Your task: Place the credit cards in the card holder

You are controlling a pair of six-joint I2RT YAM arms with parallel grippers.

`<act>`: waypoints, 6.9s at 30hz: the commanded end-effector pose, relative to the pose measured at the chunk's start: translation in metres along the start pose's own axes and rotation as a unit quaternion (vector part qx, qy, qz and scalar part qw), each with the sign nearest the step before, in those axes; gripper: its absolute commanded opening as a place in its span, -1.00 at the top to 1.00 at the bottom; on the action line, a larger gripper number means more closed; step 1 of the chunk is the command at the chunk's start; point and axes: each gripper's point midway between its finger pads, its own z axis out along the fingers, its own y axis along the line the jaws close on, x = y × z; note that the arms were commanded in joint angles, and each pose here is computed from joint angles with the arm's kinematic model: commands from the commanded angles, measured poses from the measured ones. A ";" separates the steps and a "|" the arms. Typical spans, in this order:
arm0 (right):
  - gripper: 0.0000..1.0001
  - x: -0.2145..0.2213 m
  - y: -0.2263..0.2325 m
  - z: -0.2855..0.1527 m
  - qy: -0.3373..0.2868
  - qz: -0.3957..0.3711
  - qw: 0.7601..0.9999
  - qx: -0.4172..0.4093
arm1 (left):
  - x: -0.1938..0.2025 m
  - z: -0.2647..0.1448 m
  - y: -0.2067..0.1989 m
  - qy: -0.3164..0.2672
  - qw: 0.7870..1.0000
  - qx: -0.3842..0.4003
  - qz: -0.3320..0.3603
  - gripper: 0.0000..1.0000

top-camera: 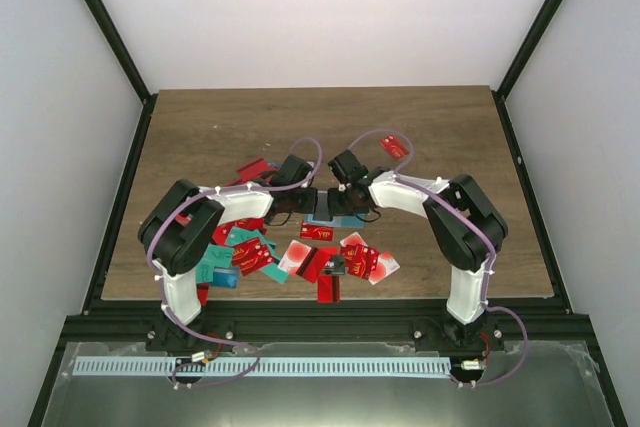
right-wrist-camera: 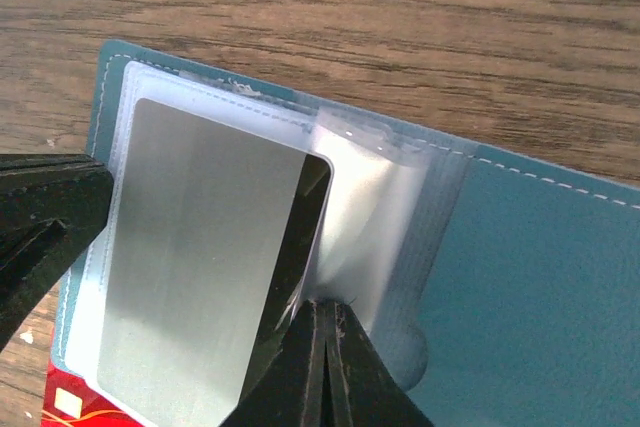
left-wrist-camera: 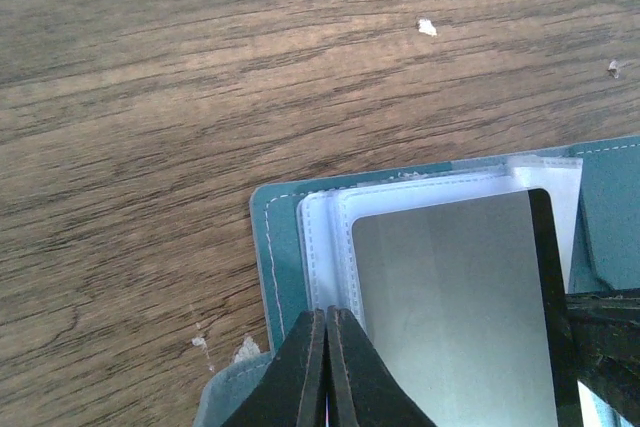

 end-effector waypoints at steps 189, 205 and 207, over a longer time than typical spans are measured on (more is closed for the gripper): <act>0.39 0.012 -0.122 -0.129 -0.161 0.146 0.976 -0.007 | -0.018 0.006 -0.061 0.057 0.941 -0.299 0.146 0.28; 0.45 0.020 -0.118 -0.118 -0.142 0.162 0.973 -0.085 | -0.014 0.024 -0.076 0.039 0.943 -0.287 0.165 0.70; 0.46 0.022 -0.118 -0.116 -0.140 0.164 0.973 -0.088 | -0.014 0.022 -0.067 0.038 0.931 -0.322 0.169 0.86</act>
